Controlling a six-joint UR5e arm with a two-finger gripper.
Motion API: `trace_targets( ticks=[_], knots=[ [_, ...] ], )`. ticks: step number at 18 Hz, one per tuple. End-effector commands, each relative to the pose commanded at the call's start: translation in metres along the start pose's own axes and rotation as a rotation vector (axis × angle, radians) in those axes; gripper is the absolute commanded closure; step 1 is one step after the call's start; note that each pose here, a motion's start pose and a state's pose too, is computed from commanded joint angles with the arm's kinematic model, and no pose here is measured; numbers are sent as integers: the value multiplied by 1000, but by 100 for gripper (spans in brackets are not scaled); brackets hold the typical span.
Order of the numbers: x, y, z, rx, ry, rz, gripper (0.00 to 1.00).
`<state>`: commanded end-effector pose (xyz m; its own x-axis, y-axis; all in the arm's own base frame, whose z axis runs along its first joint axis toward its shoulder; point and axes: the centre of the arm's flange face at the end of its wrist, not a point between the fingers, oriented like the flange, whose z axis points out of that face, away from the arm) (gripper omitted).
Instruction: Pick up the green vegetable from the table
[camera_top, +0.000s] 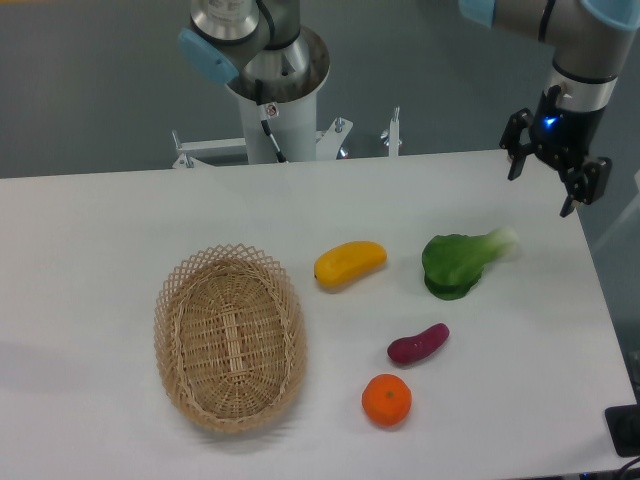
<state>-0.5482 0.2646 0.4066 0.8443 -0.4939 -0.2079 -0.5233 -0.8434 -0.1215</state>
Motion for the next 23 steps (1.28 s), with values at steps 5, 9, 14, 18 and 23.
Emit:
trace_targets(
  ticks=[5,9,14,18,23],
  knots=[
    [4,6,3,-11,13,60,0],
    [9,24,9,-74,54,141,0],
    [9,59,31,-64,89,192,0],
    [9,69,56,-55,104,218,0],
    [19,73,115,-89,62,208,0]
  ],
)
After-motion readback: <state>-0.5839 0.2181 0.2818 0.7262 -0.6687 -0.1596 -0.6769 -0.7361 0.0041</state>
